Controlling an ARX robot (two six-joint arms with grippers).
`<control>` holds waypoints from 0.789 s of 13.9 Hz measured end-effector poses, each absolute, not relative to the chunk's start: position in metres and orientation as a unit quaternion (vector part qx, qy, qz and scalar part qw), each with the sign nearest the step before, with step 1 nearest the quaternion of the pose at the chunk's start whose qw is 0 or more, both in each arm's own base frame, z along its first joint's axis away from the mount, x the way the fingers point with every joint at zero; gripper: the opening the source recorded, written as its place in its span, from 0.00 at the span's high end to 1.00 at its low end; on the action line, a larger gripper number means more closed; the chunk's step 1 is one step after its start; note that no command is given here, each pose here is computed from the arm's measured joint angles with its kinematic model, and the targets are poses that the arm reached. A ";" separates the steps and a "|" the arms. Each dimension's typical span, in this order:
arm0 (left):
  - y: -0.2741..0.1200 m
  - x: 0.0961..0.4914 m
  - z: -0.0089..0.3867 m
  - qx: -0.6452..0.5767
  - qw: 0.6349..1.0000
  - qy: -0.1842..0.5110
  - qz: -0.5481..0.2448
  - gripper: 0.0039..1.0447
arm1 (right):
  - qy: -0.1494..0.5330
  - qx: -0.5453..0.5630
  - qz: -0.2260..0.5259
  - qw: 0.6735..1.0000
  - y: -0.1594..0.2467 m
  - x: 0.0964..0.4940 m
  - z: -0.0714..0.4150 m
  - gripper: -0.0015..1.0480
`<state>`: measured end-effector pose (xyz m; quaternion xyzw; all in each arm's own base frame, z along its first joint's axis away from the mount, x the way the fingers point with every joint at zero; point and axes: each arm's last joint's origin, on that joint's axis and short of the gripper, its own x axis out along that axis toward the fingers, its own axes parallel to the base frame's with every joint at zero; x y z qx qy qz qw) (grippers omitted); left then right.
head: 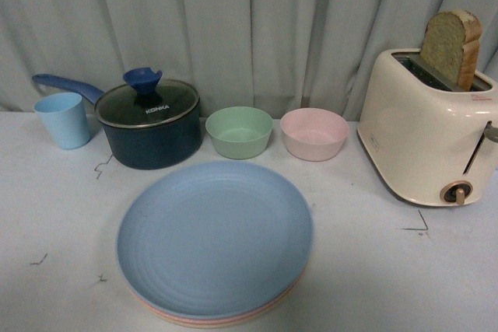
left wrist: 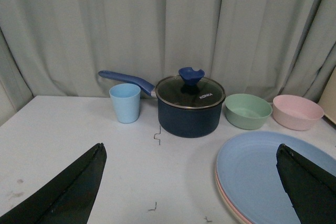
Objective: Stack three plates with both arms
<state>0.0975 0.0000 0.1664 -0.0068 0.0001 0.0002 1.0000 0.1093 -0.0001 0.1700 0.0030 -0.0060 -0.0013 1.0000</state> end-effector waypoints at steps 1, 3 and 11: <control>0.000 0.098 0.166 -0.007 1.000 0.000 0.000 0.06 | -0.007 0.003 -0.001 1.000 0.000 0.108 0.170 0.98; 0.000 0.098 0.166 -0.007 1.000 0.000 0.001 0.06 | -0.003 0.003 0.000 1.000 0.000 0.097 0.167 0.98; 0.000 0.098 0.166 -0.007 1.000 0.000 0.000 0.06 | -0.002 0.002 0.000 1.000 0.000 0.097 0.167 0.37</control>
